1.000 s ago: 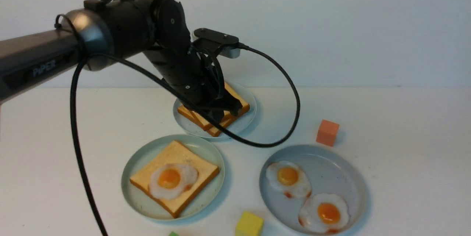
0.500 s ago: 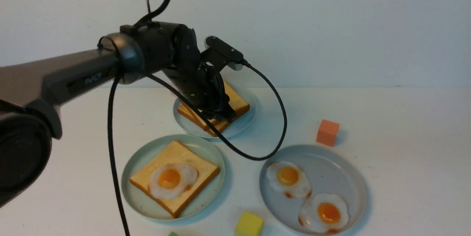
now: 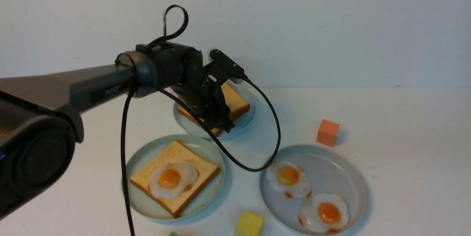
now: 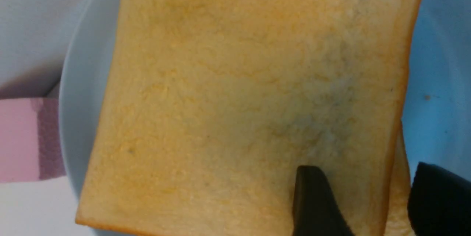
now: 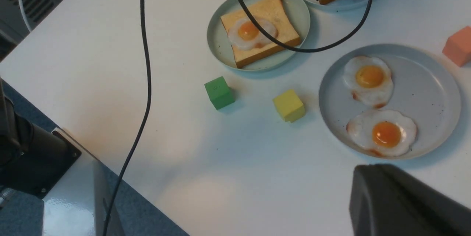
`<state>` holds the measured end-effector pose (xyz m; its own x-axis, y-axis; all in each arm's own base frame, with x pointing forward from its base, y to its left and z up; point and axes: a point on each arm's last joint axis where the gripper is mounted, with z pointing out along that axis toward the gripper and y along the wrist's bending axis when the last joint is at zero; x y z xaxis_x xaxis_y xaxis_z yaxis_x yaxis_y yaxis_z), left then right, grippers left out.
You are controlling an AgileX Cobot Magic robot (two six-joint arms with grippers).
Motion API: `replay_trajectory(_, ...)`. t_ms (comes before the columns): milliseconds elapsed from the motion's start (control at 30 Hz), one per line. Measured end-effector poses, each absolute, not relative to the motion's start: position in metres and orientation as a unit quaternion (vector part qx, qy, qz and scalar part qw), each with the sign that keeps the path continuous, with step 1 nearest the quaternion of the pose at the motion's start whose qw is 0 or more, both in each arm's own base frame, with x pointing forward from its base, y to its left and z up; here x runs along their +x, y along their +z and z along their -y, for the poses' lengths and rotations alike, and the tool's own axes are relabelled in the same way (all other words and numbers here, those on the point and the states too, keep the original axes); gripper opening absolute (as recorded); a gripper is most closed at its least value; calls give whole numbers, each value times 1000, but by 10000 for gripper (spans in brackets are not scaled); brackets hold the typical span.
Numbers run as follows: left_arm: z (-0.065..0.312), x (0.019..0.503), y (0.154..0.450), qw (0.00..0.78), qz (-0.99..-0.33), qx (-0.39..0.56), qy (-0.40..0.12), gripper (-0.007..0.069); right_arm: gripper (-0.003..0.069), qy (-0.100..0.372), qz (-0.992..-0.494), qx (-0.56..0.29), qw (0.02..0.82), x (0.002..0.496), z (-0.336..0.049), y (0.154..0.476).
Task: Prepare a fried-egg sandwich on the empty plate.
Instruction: Use the left arm to grab a slice of bread, then use the left arm to place a slice of bread on the fried egg in the middle
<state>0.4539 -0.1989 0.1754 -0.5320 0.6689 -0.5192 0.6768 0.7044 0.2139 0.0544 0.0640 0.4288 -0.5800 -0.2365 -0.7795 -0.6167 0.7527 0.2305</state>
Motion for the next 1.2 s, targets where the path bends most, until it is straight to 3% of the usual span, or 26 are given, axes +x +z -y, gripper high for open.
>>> replay_trajectory(100,199,455,173,295,-874,386,-5,334,8,247,-854,-250,384,54,-64,429)
replay_trajectory(300,199,456,172,295,-873,388,-1,185,13,247,-854,-250,384,54,-64,429)
replay_trajectory(433,199,456,174,297,-871,390,1,23,15,247,-854,-250,384,54,-64,429)
replay_trajectory(500,199,455,177,300,-869,394,4,-6,17,247,-854,-250,384,54,-64,429)
replay_trajectory(667,196,452,203,324,-857,400,17,-10,19,247,-854,-250,384,54,-64,429)
replay_trajectory(767,190,439,258,366,-843,393,20,-10,23,243,-853,-250,388,55,-63,429)
replay_trajectory(933,175,404,320,378,-857,351,0,-12,26,235,-853,-249,393,56,-62,429)
replay_trajectory(1033,166,383,329,362,-873,326,-14,-12,29,231,-853,-249,396,57,-62,429)
replay_trajectory(1200,145,331,302,292,-909,297,-24,-12,35,228,-853,-248,398,57,-61,429)
